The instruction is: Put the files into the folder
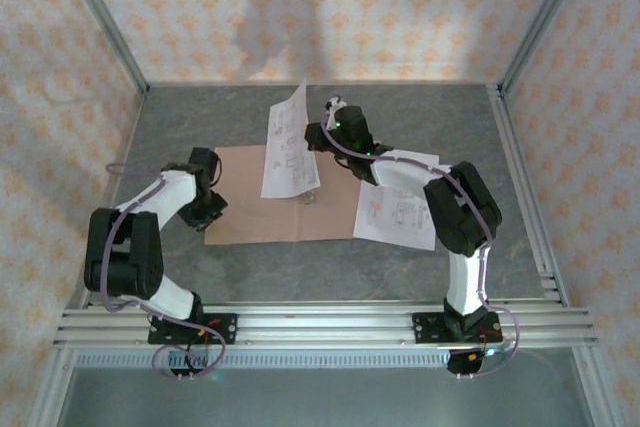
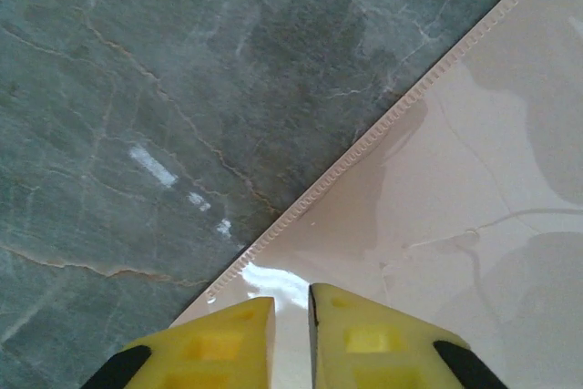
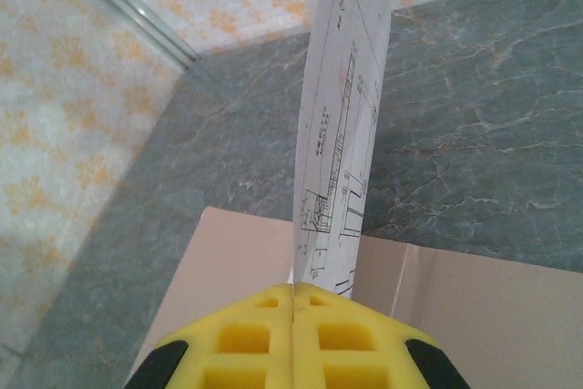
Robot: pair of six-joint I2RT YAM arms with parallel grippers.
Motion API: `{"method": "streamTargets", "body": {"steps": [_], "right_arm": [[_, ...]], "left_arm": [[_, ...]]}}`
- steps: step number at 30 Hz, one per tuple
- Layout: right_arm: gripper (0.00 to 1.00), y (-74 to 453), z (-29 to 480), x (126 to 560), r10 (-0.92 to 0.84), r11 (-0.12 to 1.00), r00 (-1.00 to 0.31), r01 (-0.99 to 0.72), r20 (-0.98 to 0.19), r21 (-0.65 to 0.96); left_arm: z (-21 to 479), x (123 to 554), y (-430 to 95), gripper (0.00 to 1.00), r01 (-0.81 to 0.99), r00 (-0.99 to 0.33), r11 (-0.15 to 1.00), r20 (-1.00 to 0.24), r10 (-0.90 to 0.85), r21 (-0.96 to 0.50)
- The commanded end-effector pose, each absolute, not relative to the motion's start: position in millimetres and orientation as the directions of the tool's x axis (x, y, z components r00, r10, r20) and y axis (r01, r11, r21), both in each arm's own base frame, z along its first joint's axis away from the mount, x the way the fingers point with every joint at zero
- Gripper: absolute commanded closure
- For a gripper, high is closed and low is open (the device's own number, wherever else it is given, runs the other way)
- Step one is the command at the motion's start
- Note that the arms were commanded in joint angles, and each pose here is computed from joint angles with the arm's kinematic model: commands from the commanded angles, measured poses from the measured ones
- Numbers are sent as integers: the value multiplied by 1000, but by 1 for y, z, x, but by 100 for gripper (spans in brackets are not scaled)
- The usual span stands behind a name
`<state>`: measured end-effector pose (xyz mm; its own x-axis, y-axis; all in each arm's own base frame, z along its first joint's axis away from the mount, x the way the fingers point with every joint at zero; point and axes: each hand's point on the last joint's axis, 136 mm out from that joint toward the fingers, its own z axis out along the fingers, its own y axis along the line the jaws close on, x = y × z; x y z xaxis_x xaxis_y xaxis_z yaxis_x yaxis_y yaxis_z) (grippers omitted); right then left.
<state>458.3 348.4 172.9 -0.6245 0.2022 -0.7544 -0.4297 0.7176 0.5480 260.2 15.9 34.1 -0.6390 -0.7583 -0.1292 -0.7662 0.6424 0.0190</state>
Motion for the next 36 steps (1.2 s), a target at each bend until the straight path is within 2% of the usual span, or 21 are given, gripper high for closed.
{"method": "streamTargets", "body": {"steps": [1, 8, 22, 30, 36], "right_arm": [[100, 355, 167, 454, 104, 721, -561, -526, -821, 451], [100, 363, 159, 445, 53, 707, -544, -572, -837, 417], [100, 388, 169, 427, 44, 673, -530, -611, -847, 417], [100, 376, 194, 443, 101, 740, -446, -563, -889, 367], [100, 399, 180, 435, 39, 699, -482, -613, -875, 368]], "left_arm": [[30, 262, 20, 85, -772, -634, 634, -136, -761, 46], [13, 260, 17, 100, -780, -626, 624, -108, -772, 56], [8, 256, 15, 100, -775, -631, 630, -100, -769, 46], [13, 260, 13, 100, -771, -634, 636, -105, -766, 21], [14, 262, 12, 100, -765, -641, 643, -101, -760, 17]]}}
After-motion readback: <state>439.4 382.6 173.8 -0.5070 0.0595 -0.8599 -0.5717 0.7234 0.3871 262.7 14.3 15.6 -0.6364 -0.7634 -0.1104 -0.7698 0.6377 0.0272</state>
